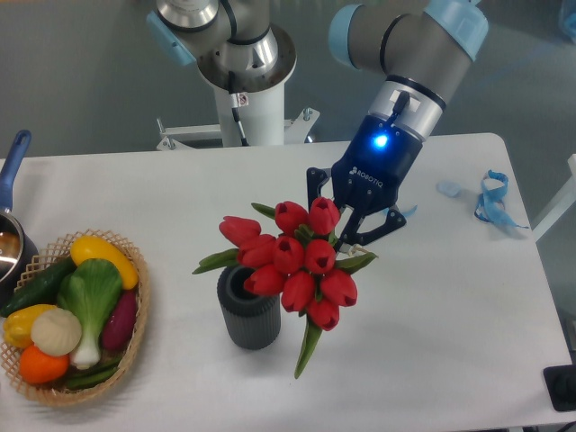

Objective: Insert the flowers into the vase
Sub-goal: 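Carry the red tulip bouquet with the gripper over the grey vase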

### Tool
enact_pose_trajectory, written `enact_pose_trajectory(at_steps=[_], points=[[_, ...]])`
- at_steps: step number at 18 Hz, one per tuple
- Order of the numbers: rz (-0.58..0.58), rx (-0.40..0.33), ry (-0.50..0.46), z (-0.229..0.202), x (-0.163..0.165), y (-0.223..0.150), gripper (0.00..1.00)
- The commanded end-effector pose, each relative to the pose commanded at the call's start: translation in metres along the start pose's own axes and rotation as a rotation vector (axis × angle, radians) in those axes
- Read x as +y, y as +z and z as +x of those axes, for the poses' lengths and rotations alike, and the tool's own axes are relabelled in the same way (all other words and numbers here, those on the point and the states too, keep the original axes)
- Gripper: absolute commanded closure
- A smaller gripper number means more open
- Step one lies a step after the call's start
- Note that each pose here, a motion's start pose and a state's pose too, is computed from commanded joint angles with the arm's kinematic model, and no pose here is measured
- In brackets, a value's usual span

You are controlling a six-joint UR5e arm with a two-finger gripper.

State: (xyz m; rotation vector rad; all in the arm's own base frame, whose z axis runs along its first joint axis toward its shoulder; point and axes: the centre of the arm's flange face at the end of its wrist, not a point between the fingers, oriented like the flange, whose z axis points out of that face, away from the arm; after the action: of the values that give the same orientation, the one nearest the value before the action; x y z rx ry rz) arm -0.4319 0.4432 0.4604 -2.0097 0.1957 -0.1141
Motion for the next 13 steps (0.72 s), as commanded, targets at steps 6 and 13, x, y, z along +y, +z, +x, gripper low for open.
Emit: enact_pose_trajectory(at_steps=[6, 13], points=[[0.146, 0.087, 0.004, 0.008, -0.006, 0.005, 0.83], [0.416, 0.251, 0.043, 0.043, 0.019, 0.023, 0.83]])
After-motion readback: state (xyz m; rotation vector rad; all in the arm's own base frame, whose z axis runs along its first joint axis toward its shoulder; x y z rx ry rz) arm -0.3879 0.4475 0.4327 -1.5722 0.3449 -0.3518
